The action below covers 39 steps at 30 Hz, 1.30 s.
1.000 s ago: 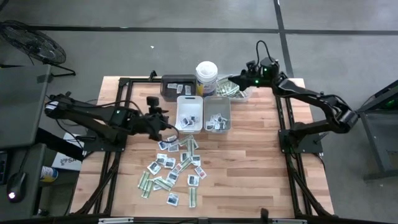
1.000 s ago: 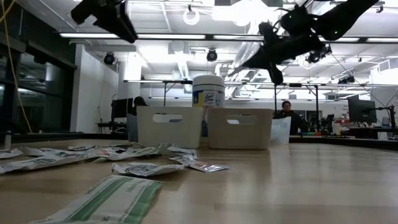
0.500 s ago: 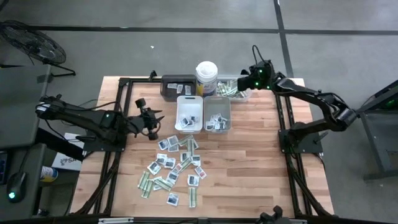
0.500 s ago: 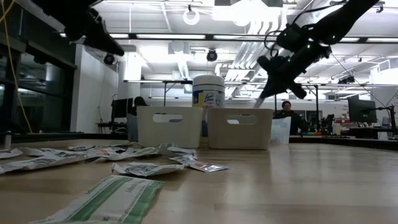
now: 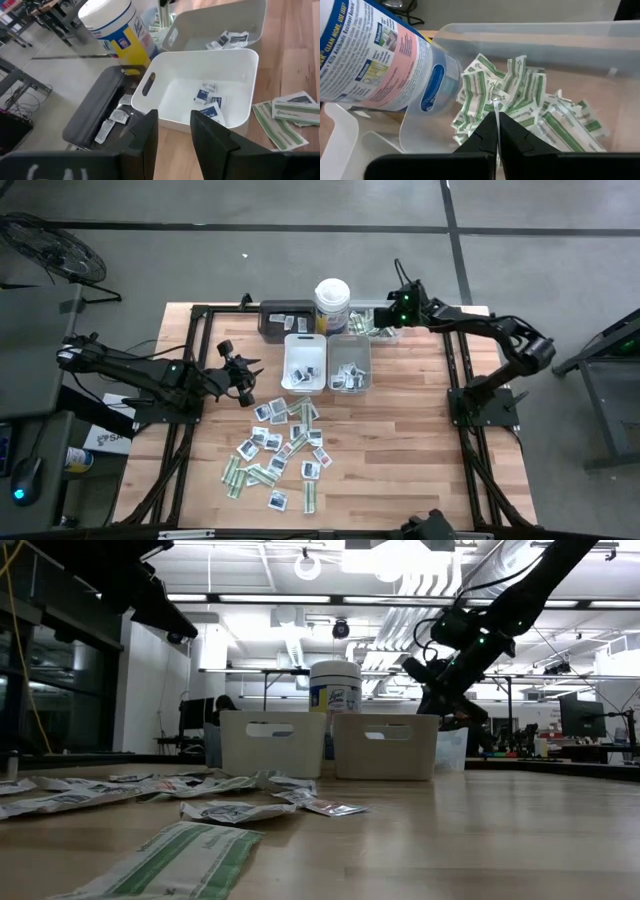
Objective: Pick & Place First Aid Supplies
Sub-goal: Put the band aid into the transparent bin
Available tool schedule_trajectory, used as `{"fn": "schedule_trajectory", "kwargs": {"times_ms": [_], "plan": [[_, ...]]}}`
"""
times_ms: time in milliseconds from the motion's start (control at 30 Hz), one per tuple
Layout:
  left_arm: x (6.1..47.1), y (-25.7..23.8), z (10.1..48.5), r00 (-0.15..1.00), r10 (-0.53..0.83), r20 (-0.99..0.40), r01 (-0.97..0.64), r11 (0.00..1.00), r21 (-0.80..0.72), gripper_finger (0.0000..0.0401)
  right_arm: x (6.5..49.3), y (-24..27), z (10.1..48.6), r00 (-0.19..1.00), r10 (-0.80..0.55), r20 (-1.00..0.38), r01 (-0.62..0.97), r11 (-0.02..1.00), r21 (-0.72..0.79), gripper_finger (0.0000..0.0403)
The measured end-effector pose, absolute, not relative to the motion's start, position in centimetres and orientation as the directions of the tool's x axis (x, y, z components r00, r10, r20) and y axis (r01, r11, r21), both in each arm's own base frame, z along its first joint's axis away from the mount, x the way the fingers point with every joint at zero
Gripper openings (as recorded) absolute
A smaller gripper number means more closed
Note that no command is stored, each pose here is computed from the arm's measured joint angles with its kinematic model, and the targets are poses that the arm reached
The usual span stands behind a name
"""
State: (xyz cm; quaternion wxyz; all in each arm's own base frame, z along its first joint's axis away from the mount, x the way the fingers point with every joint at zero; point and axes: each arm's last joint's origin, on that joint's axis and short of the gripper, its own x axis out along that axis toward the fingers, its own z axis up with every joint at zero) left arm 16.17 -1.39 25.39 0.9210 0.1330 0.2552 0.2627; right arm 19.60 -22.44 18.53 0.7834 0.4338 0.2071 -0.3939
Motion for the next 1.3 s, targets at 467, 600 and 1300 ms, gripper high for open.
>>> {"fn": "schedule_trajectory", "kwargs": {"times_ms": [467, 600, 1300], "plan": [[16.2, -1.5, 25.4, 0.742, 0.530, -0.410, -0.397, 0.841, 0.369, 0.0111, 19.8, -22.6, 18.3, 0.627, -0.421, -0.655, 0.779, 0.326, 0.536, 0.0103], [16.2, -1.5, 25.4, 0.751, 0.511, -0.419, -0.381, 0.853, 0.357, 0.0111, 19.8, -22.6, 18.3, 0.640, -0.406, -0.652, 0.768, 0.333, 0.547, 0.0144], [16.3, -1.8, 25.2, 0.791, 0.396, -0.466, -0.296, 0.915, 0.275, 0.0111, 14.3, -21.3, 24.1, 0.613, -0.521, -0.594, 0.790, 0.403, 0.462, 0.0191]]}}
